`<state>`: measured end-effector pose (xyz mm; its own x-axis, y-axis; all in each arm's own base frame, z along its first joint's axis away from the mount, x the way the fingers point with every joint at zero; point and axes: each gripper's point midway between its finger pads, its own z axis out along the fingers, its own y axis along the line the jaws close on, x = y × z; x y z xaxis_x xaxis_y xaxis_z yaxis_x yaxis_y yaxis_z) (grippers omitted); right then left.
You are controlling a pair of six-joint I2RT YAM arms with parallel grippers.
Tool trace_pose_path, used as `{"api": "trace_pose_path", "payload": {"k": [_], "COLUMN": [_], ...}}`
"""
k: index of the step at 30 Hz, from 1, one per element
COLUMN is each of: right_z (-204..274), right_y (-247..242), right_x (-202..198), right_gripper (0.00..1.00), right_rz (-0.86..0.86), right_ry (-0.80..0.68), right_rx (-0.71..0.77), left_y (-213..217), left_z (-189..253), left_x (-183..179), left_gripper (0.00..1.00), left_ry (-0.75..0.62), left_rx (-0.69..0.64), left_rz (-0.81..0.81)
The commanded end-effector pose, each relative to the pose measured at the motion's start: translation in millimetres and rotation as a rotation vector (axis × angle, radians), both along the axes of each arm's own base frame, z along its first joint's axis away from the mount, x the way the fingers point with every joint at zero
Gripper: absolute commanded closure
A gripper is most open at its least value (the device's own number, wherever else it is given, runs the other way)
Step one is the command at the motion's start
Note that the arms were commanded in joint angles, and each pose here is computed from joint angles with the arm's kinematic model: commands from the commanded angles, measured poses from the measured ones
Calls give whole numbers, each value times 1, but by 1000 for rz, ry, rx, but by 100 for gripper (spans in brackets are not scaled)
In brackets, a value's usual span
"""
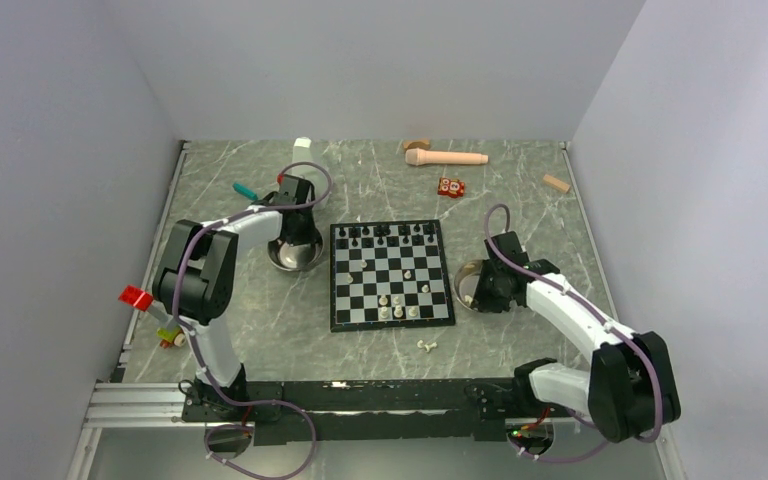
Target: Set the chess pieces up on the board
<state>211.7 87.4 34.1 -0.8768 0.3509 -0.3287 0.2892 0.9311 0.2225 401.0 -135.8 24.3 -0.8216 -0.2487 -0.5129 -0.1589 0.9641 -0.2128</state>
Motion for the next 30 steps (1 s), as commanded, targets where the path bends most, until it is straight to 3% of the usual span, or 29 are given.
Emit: {"api": "trace_pose_path", "payload": {"k": [1,9,15,18,21,30], "right_z": [17,79,107,104,95,62], "right_y": [-6,-4,15,26,31,48], "right_x": [-4,53,116,150,184,268], "right_gripper": [74,65,66,74,75,68], "right_rz": [-34,-40,21,52,63,85], "right_ry": [-29,-225,-293,-278,-266,-220], "right_rx": [-14,-42,-13,27,17,-18], "left_y": [-5,3,5,-1,-6,5], "left_z": [22,81,116,121,117,99], "left_x": [6,-1,-17,-35,-56,-91], "left_gripper": [94,84,83,86,87,85], "left_ry": [-55,-174,-238,-241,-233,-215], "left_rx": [-21,-39,-75,-99,-102,-93], "left_rz": [4,25,21,-10,-43,-40]}}
